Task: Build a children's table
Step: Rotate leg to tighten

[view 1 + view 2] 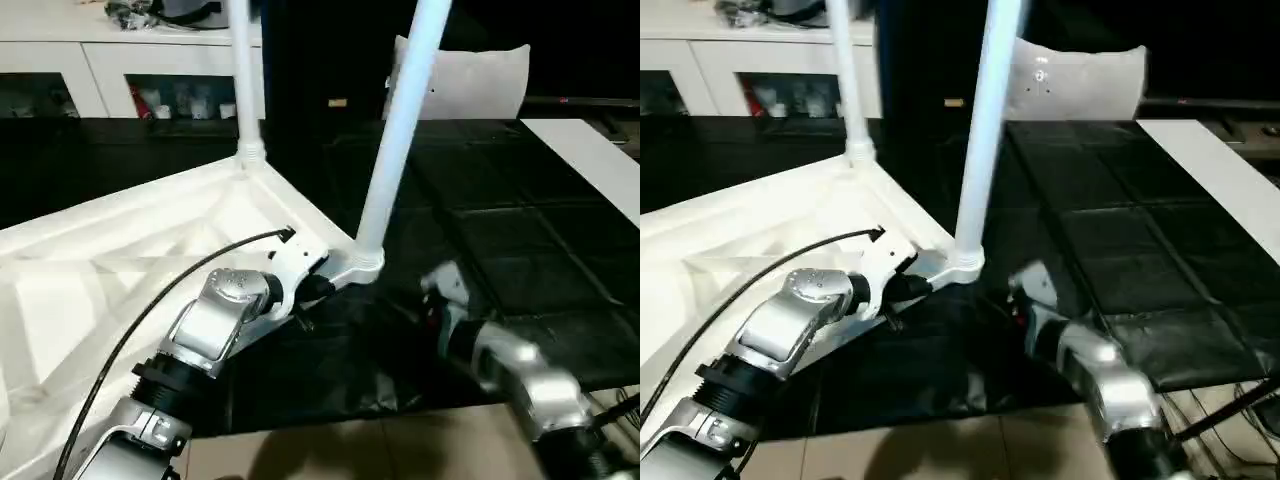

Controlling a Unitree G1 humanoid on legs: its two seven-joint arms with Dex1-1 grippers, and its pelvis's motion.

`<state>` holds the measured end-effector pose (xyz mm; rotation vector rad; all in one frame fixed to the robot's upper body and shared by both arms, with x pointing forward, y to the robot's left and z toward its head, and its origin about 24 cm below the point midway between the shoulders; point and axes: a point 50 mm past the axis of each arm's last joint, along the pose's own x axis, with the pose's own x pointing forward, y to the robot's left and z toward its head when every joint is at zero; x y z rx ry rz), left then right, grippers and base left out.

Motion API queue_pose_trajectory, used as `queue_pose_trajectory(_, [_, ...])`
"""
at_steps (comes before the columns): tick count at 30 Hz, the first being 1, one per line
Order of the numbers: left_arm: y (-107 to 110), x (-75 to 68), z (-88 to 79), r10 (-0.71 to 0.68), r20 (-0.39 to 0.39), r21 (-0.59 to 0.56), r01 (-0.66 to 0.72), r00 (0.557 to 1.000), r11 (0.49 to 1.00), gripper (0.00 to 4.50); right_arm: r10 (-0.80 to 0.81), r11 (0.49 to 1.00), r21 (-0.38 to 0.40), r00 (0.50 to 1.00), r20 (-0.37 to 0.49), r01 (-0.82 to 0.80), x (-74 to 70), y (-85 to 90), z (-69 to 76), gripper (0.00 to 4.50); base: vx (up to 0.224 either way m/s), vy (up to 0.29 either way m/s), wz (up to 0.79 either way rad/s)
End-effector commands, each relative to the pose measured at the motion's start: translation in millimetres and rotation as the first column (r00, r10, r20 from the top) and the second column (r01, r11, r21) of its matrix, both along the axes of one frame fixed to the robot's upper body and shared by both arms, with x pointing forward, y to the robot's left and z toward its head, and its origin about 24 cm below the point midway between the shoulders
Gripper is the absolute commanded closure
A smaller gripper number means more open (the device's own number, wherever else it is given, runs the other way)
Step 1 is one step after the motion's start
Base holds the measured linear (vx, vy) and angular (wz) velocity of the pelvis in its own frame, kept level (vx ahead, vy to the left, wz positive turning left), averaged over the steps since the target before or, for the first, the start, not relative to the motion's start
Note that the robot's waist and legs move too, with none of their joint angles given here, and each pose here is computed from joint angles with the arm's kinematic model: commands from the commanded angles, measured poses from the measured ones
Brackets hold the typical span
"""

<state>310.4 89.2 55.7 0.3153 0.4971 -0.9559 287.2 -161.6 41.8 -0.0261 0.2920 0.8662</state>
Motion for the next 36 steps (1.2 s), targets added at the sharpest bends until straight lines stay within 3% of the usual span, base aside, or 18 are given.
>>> queue_pose_trajectory(1, [-1,-0.1,9.1,-0.069,0.038,-0.006,0.069,0.997,0.998,4.5,0.036,0.999,0.009,0.998,0.059,-0.037,1.5,-3.2,22.5,1.1,0.0,0.0,0.0])
queue_pose_trajectory(5, [6,-3.4,7.4,-0.136,0.027,0.027,0.135,0.99,0.99,4.5,0.113,0.994,-0.018,0.991,0.066,-0.112,-6.6,-8.6,41.6,0.82,0.0,0.0,0.0])
queue_pose_trajectory(10, [22,-11.5,1.2,-0.268,-0.004,0.107,0.267,0.963,0.958,4.5,0.2,0.977,-0.08,0.979,0.042,-0.196,-12.9,-23.2,51.9,0.39,0.0,0.0,0.0])
queue_pose_trajectory(17, [27,-17.9,-0.7,-0.348,-0.015,0.11,0.348,0.937,0.931,4.5,0.203,0.974,-0.101,0.979,0.011,-0.201,-20.6,-26.6,47.5,0.07,0.0,0.0,0.0])
queue_pose_trajectory(27, [4,-33.6,-6.2,-0.455,-0.007,0.036,0.455,0.89,0.89,4.5,0.188,0.976,-0.106,0.982,-0.015,-0.189,-26.3,-30.1,32.6,0.07,0.0,0.0,0.0])
queue_pose_trajectory(32, [8,-31.4,-1.5,-0.497,-0.004,0.064,0.496,0.868,0.866,4.5,0.241,0.964,-0.11,0.97,-0.019,-0.241,-23.9,-28.0,36.1,0.07,0.0,0.0,0.0])
queue_pose_trajectory(36, [14,-27.2,-1.6,-0.511,-0.02,0.106,0.51,0.859,0.853,4.5,0.233,0.963,-0.137,0.973,0.0,-0.23,-13.5,-27.1,39.0,0.07,0.0,0.0,0.0])
